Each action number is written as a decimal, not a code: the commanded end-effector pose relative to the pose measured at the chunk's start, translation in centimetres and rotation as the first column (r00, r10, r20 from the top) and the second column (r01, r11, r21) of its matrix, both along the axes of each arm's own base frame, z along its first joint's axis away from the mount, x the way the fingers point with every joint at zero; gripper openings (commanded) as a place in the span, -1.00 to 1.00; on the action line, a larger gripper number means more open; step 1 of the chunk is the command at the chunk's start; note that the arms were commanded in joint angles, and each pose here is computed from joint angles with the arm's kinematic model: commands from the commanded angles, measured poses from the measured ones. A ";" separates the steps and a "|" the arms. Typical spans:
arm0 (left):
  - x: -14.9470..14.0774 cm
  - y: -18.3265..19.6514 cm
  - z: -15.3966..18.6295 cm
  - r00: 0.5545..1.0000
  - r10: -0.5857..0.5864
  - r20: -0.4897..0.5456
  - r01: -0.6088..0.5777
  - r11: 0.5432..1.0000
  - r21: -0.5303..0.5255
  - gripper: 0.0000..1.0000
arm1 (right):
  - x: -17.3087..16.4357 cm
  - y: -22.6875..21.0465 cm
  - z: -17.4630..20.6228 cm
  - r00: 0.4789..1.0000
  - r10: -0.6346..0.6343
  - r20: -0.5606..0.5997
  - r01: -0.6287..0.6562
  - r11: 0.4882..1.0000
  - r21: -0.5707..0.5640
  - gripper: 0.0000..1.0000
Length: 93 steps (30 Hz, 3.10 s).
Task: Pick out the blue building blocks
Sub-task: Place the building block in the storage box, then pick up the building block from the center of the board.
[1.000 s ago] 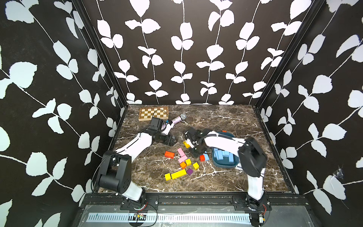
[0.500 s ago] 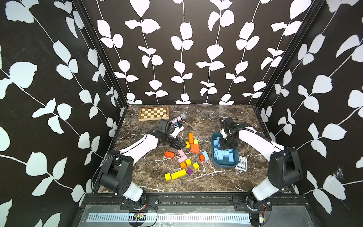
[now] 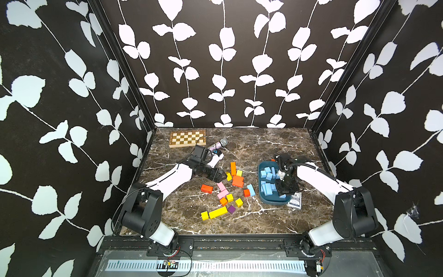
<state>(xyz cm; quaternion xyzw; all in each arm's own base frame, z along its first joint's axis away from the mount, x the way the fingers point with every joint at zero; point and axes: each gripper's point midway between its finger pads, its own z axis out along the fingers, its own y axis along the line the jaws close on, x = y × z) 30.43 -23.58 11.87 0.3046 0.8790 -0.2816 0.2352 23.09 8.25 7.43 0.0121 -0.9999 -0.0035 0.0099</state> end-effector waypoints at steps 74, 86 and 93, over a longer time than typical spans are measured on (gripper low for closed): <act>2.6 5.9 0.5 0.983 0.174 0.052 -0.176 0.984 0.029 0.70 | 4.3 15.3 -5.6 0.960 0.261 -0.098 -0.261 0.965 0.016 -0.61; 1.9 3.3 1.2 0.994 0.111 0.017 -0.110 0.993 -0.047 0.69 | 7.2 12.3 6.4 0.966 0.212 0.146 -0.221 0.974 0.048 -0.83; 0.7 1.2 0.7 0.999 0.035 0.014 -0.035 0.999 -0.039 0.69 | 4.7 2.3 5.3 0.998 0.049 0.041 -0.049 0.999 0.012 -0.83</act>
